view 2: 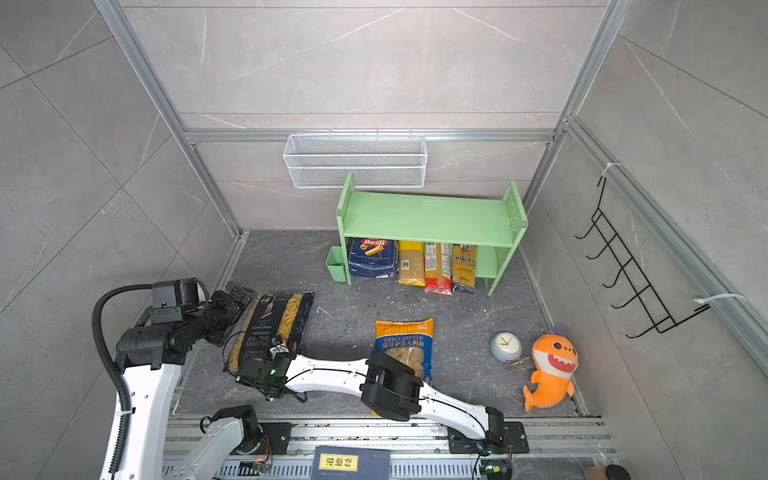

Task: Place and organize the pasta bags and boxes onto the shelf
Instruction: 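Drag the penne bag away from the left gripper toward the orecchiette bag, then grasp the blue Barilla spaghetti pack beside the orecchiette bag with right gripper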

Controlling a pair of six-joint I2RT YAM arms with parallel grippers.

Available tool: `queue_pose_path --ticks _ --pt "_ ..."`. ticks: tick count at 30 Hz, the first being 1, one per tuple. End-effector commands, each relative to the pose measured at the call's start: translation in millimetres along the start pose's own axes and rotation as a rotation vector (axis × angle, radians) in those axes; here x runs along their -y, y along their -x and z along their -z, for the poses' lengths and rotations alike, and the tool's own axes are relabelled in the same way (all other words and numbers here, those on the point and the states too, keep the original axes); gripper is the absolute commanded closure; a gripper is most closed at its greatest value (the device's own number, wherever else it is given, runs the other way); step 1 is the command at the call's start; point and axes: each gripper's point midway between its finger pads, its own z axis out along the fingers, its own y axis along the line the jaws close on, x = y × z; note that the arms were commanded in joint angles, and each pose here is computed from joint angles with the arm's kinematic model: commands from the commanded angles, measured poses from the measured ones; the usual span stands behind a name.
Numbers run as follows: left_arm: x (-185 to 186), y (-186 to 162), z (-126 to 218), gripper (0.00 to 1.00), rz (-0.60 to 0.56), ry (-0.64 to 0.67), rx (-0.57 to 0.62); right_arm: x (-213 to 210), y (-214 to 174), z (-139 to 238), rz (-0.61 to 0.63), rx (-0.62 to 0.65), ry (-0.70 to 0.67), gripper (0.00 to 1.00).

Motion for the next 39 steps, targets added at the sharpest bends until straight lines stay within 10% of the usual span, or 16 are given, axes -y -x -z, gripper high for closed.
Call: queue_pose_path --ticks 1,21,39 --pt "10.3 8.7 8.7 0.0 -0.009 -0.024 0.037 66.8 -38.2 -31.6 0.0 -0.13 -0.176 0.48" --pt "14.1 11.8 -30.8 0.0 0.006 -0.065 -0.004 153.0 -54.3 85.3 0.071 -0.084 -0.094 0.61" --pt "30.8 3.7 -97.2 0.0 -0.045 -0.067 -0.124 258.6 -40.6 203.8 -0.112 0.022 -0.103 0.65"
